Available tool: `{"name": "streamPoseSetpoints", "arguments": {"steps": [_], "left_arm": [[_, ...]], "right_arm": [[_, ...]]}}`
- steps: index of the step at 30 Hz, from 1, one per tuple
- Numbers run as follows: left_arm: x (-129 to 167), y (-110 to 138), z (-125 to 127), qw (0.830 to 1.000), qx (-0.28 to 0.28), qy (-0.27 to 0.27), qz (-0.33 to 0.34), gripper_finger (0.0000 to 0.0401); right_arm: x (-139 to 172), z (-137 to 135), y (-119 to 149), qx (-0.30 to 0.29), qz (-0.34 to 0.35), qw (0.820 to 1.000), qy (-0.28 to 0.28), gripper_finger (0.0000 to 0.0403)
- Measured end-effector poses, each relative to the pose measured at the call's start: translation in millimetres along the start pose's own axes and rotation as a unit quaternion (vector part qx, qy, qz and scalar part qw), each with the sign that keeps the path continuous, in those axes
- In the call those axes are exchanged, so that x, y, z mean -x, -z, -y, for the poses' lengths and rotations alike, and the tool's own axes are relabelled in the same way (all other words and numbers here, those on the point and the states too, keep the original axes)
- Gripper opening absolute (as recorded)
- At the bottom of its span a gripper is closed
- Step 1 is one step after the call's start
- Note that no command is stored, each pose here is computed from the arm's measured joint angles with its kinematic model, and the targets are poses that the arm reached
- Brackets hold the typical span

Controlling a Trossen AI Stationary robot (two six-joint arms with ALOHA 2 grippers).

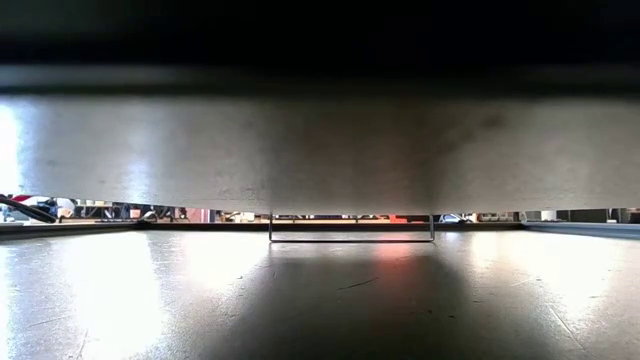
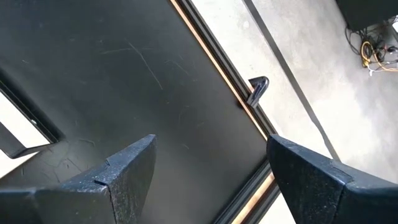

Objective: Place and stack bowls onto a shelf
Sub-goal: Stack the large gray bowl on top of the large green bowl on the shelf

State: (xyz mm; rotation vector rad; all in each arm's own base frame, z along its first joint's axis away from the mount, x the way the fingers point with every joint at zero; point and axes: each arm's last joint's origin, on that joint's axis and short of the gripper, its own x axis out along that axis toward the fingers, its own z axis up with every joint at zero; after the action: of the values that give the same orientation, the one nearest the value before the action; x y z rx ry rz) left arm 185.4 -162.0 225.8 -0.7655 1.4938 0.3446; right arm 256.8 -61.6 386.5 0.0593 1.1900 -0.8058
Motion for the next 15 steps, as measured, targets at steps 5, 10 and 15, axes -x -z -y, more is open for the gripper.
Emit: {"name": "streamPoseSetpoints", "arguments": {"steps": [5,10,15], "left_arm": [[-10.8,-1.5,1.8,1.0,-0.013,-0.025,-0.002,0.0088],[-23.2,-3.4,4.2,0.998,-0.035,-0.049,-0.007,0.0088],[-32.3,-4.9,7.8,0.997,-0.045,-0.053,-0.015,0.0088]], "right_arm": [[0.0,0.0,0.0,-0.003,0.0,1.0,0.0,0.0292],[0.0,0.0,0.0,-0.003,0.0,1.0,0.0,0.0292],[-0.1,0.0,0.0,-0.003,0.0,1.0,0.0,0.0292]]}}
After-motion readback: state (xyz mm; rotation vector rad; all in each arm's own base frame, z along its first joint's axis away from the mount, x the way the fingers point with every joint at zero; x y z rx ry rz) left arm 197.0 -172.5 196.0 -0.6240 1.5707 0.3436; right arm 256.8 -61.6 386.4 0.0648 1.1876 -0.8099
